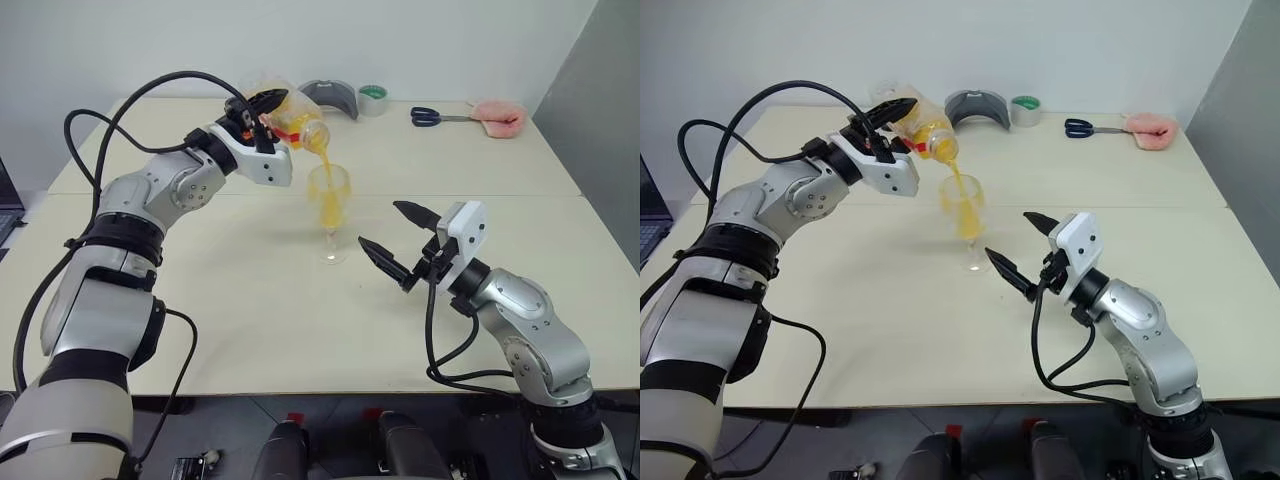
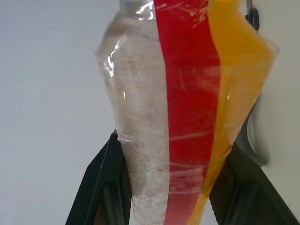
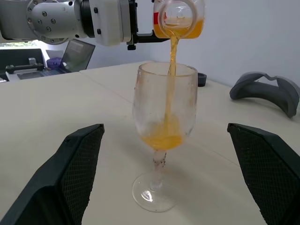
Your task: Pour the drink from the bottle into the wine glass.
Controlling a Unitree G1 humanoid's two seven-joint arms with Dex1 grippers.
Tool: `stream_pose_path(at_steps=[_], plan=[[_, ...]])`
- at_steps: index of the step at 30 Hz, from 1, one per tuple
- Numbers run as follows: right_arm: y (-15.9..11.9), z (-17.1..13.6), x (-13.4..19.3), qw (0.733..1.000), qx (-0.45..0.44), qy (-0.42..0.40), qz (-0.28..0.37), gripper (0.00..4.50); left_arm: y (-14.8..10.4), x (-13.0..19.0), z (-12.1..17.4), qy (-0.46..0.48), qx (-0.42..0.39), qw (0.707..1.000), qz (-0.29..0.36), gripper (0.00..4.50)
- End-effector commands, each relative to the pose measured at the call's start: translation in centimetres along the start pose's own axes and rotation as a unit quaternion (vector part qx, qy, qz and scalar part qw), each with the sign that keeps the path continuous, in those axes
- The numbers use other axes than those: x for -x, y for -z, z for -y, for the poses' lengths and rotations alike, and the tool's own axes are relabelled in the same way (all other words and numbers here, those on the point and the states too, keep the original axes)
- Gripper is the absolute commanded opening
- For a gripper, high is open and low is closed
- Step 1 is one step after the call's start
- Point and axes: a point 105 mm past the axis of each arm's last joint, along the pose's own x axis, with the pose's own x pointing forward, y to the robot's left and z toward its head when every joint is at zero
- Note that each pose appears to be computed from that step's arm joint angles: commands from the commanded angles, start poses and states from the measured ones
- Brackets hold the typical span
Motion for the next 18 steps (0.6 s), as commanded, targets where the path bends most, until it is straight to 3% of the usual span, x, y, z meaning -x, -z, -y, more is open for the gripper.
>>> stream_pose_path(at_steps=[1,18], plan=[[-1.6,-0.6,0.0,0.999,0.009,0.009,0.037,4.50,0.3,-0.3,-2.8,-0.039,-0.020,0.999,0.001,1.72],[-1.9,-1.9,0.2,0.999,0.003,-0.007,0.049,4.50,0.6,-0.8,-3.4,-0.044,-0.037,0.998,-0.002,1.72]])
